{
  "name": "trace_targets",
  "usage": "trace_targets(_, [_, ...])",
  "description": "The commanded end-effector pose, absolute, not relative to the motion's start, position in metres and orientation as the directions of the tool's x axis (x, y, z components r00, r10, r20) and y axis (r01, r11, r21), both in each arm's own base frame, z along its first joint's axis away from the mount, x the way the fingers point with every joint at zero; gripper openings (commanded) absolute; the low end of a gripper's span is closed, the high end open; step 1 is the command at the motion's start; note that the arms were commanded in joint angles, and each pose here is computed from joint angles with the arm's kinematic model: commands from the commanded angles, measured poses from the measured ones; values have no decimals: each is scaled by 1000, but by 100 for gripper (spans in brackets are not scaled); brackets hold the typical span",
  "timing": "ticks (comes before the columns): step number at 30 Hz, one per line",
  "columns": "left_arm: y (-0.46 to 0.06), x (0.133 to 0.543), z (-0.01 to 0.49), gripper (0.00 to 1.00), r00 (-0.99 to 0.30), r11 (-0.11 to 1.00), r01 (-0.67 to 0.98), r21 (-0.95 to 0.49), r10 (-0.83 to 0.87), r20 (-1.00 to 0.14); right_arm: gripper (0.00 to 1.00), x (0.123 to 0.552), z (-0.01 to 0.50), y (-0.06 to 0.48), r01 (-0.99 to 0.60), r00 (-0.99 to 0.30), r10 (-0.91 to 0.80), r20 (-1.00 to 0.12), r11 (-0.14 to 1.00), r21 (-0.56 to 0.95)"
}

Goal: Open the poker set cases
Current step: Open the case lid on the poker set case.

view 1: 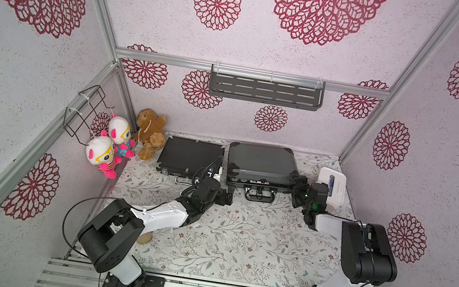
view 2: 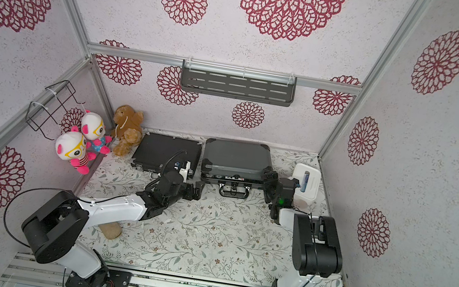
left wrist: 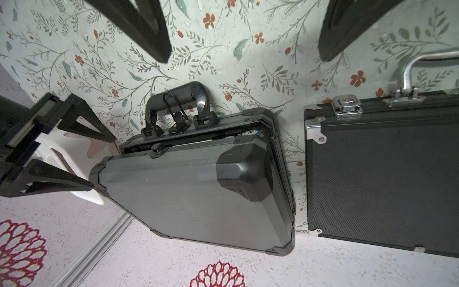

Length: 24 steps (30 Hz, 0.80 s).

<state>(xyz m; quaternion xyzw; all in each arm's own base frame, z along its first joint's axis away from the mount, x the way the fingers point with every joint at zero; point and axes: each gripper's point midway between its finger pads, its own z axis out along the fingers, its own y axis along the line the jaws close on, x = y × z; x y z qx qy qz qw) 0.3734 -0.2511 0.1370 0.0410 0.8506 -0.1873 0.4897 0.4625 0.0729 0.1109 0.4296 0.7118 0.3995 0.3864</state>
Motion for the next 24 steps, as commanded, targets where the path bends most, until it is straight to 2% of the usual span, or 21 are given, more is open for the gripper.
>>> trace_targets(1, [-261,378,147,97,-499,915,281,-288,-117,-859,95,479,149,86,172,-319,935,-158,220,960])
trace_targets(24, [-264,376,148,97,-503,908,295,-297,-116,-856,93,488,185,124,108,-358,921,-158,208,972])
